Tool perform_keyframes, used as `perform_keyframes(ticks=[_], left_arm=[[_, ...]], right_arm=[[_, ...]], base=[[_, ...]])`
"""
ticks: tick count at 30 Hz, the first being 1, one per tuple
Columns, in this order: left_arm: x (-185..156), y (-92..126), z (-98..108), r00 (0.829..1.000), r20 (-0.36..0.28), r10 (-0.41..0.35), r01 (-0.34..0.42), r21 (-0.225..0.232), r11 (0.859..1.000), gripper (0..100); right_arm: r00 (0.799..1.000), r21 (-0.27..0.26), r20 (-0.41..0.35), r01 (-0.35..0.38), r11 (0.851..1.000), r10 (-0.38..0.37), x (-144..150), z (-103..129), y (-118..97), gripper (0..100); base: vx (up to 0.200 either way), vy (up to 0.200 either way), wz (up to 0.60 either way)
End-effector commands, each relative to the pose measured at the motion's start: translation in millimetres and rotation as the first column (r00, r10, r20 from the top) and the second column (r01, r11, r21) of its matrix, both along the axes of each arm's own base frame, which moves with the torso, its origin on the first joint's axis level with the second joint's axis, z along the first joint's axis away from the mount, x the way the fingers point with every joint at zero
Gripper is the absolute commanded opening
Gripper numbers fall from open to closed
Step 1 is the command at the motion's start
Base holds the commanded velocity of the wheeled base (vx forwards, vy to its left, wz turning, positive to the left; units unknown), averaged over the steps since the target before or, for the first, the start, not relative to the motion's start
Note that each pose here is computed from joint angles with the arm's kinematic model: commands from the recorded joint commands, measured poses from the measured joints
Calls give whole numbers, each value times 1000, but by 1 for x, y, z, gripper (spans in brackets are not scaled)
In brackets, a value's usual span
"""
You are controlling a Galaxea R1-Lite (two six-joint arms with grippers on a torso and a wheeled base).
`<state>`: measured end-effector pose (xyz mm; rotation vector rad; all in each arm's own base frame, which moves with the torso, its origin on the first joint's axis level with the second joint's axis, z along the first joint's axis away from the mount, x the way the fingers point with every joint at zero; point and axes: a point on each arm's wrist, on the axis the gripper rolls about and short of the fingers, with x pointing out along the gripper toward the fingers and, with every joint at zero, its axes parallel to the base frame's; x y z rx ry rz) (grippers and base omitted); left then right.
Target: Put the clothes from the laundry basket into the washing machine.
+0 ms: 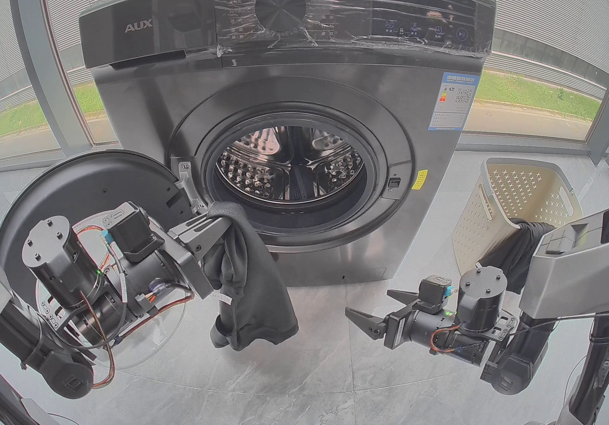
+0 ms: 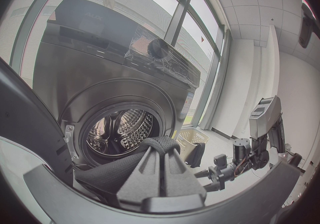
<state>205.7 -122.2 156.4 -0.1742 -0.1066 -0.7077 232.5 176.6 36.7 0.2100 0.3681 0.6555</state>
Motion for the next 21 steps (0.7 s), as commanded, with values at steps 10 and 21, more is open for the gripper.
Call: perform_keyframes(ticks=[10,21], left_arm=[[22,-12,3,997,20,71,-71,-26,997,0],[40,-32,-3,996,11,86,-86,-31,996,0]], right_arm=[[974,-40,38,-223,974,224,-13,-11,39,100],[963,-26,69,-260,965,261,-1,-24,70,100]], base=[[0,0,0],[0,0,0]])
